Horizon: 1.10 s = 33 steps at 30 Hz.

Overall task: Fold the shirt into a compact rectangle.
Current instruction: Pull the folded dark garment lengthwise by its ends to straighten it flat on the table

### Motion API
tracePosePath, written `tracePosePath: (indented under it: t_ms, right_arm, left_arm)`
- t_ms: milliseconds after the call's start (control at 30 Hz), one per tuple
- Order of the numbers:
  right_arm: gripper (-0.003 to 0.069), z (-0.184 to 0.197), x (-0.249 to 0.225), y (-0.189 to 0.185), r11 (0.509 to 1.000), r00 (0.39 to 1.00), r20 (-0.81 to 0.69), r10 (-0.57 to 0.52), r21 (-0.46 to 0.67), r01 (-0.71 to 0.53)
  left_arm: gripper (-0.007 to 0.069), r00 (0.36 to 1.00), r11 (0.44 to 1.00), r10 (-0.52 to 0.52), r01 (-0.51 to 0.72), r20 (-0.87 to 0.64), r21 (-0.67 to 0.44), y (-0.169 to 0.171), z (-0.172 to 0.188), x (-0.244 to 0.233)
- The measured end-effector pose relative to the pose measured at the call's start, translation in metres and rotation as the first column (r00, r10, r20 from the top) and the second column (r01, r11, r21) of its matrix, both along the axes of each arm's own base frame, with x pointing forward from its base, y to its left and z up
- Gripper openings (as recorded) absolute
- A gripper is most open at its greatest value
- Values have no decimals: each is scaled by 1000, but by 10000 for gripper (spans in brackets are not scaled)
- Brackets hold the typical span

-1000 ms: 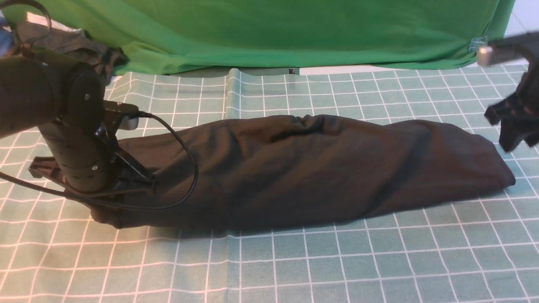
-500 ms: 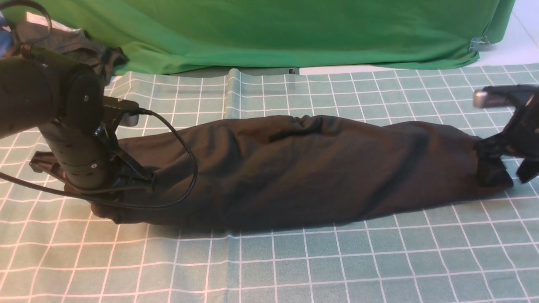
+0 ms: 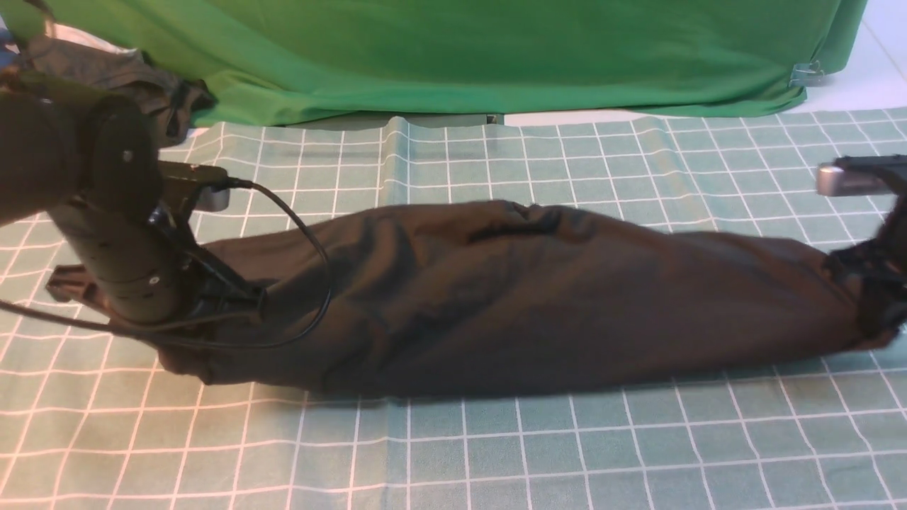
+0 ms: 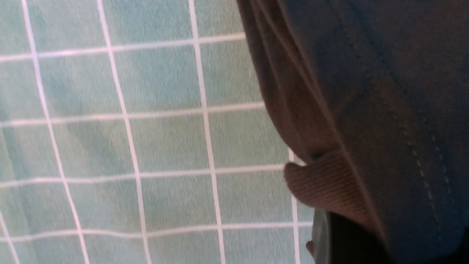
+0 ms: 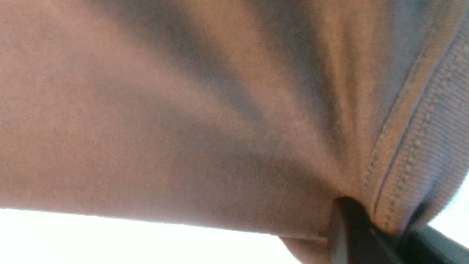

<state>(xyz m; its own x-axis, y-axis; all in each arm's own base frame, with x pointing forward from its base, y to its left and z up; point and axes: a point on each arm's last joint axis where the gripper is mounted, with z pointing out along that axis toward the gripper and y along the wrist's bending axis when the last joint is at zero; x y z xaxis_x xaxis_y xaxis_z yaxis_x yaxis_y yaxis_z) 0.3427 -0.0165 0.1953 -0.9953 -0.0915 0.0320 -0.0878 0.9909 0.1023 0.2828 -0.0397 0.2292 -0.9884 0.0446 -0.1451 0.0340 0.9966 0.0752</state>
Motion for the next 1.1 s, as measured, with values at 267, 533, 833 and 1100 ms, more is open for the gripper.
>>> tracePosePath:
  t_ms: [267,533,833,1100]
  right_arm:
    - [208,-19,-53,-6,996,991,-134,-4,-85,-8]
    - [321,-24,-57,-8,993,989,-137,-47,-116,31]
    - [330,30,-68,-7,991,997,52,-51,-118,57]
    - [210,99,-70,7,999,947,318,-49,24,43]
  left_arm:
    - [130,993,999,29,-25,-116,37,8,-20,-35]
    - [130,993,999,29,-25,-113,40,11,-25,-37]
    - [316,987,989,28,-4,-161,147,20,-19,-40]
    - [469,996,972,66,-52,-53,230,26,26,-21]
